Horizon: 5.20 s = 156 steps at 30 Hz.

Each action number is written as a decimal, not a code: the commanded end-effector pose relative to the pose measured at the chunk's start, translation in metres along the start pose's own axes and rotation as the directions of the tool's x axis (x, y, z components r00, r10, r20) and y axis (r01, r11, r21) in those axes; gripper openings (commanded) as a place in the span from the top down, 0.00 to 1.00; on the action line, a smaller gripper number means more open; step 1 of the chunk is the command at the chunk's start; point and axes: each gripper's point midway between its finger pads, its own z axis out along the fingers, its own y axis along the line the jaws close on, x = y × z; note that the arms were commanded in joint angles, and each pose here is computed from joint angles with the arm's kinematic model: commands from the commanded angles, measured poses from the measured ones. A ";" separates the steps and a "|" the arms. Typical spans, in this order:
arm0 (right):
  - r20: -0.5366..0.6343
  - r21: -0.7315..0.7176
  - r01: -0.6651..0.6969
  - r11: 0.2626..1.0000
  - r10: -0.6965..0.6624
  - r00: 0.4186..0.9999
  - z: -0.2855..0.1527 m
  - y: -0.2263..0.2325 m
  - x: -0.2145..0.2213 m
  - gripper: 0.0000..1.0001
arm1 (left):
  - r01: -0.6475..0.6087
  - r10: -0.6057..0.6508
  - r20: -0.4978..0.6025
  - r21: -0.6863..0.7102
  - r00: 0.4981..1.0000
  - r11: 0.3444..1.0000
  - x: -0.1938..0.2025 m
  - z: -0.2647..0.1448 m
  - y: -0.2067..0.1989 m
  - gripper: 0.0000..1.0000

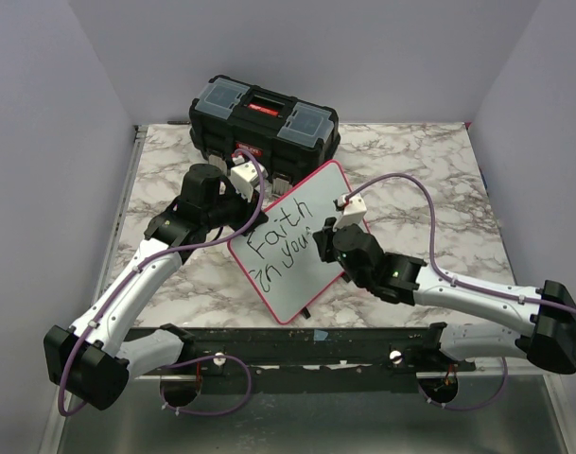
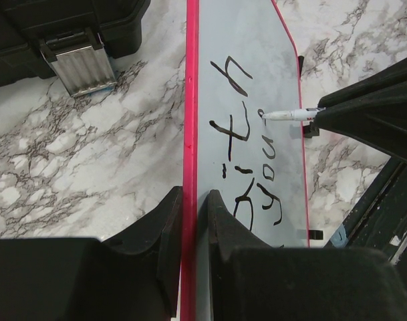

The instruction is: Write a sentence on the whiteboard

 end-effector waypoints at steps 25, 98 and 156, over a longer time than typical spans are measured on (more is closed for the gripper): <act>-0.115 0.004 -0.012 1.000 0.013 0.993 -0.008 -0.013 0.039 0.99 | -0.066 0.067 0.037 -0.024 0.997 0.998 -0.011 -0.005 0.003 1.00; 0.146 -0.071 -0.018 0.997 0.028 0.989 -0.030 -0.041 -0.034 0.99 | -0.066 0.067 0.017 -0.023 0.998 0.998 -0.006 0.000 0.002 1.00; 0.004 -0.051 0.047 0.998 -0.046 0.999 0.005 -0.034 0.015 0.99 | -0.072 0.073 0.019 -0.024 0.997 0.997 -0.007 -0.002 0.001 1.00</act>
